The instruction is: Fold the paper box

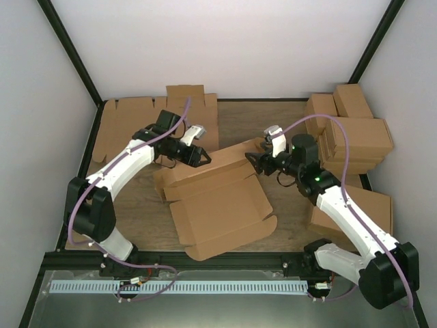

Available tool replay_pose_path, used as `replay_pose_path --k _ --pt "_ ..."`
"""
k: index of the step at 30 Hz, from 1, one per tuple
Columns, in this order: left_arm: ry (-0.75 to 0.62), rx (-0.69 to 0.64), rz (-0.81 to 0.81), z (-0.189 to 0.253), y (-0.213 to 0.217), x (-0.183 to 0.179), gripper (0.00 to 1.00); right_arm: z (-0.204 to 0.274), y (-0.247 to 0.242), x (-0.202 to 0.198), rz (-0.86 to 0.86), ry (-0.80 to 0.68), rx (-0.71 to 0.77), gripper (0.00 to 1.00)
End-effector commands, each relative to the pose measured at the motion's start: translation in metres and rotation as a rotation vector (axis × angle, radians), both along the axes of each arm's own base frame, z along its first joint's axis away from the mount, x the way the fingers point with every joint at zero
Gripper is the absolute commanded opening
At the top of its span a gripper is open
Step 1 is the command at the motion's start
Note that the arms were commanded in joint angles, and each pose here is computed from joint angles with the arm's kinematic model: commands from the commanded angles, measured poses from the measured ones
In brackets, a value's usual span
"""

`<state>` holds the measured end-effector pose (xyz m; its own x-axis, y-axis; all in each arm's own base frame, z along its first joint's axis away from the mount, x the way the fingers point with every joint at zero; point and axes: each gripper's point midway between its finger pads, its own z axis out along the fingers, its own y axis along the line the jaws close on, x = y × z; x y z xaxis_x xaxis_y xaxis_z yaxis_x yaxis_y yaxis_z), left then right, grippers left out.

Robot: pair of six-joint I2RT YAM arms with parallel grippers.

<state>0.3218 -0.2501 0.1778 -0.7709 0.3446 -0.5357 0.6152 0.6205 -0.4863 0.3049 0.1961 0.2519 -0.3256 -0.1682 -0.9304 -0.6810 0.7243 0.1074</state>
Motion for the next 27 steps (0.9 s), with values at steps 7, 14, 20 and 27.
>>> replay_pose_path --k 7,14,20,27 --pt "-0.014 0.007 -0.014 0.004 -0.004 -0.006 0.54 -0.001 -0.004 0.016 -0.127 0.335 0.179 0.79" --pt "-0.012 0.011 -0.019 0.003 -0.008 -0.007 0.50 -0.015 -0.007 0.031 -0.185 0.394 0.141 0.73" --pt "-0.011 0.011 -0.022 0.004 -0.010 -0.007 0.49 -0.029 -0.010 0.037 -0.218 0.418 0.112 0.69" --pt "0.000 -0.024 -0.029 0.007 -0.018 -0.006 0.50 -0.046 0.008 0.040 -0.127 0.474 0.126 0.63"
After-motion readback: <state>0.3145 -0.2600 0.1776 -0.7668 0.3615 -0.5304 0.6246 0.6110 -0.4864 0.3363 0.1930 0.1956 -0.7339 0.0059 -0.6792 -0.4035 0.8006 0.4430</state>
